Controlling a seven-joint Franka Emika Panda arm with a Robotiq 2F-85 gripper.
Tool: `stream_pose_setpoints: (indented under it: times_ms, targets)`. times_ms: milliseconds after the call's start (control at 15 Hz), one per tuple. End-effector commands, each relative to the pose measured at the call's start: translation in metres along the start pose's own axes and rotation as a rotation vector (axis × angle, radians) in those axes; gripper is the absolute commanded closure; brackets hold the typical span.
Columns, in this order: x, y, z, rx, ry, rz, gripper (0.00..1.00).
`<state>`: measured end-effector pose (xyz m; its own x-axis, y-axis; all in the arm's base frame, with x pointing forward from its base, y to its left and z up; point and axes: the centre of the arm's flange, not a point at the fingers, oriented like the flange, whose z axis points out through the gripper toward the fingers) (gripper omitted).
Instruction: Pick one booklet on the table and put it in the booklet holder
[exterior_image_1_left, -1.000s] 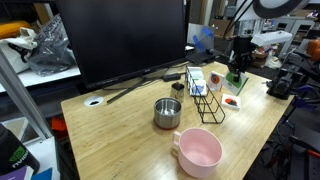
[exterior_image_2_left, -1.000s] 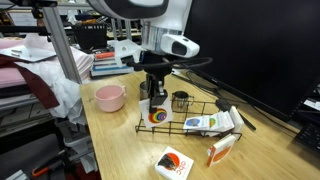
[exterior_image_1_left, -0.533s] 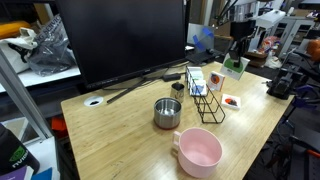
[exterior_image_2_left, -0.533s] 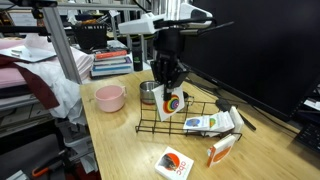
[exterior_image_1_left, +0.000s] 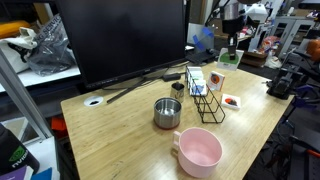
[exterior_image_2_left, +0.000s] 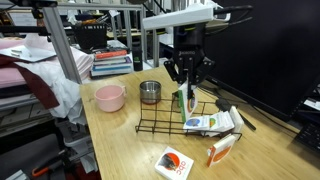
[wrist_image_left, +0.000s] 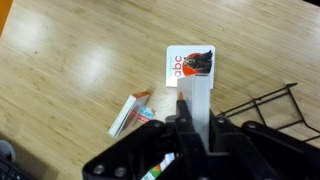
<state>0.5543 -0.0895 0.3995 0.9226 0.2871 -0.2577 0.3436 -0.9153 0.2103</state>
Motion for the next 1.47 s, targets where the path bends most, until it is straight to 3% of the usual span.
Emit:
stream_pose_setpoints:
  times_ms: [0, 333, 400, 800, 1267, 1333, 1400]
  targets:
    - [0.004, 0.002, 0.000, -0.003, -0.001, -0.030, 0.85]
    - [0.008, 0.004, 0.001, -0.004, -0.009, -0.058, 0.85]
    - [0.008, 0.004, 0.001, -0.004, -0.009, -0.059, 0.96]
    - [0.034, -0.035, 0.001, -0.020, 0.002, -0.149, 0.96]
    - [0.066, -0.064, 0.027, -0.013, -0.002, -0.318, 0.96]
    - [0.058, -0.067, 0.028, -0.004, -0.012, -0.266, 0.96]
    - [0.060, -0.069, 0.032, -0.002, -0.016, -0.273, 0.85]
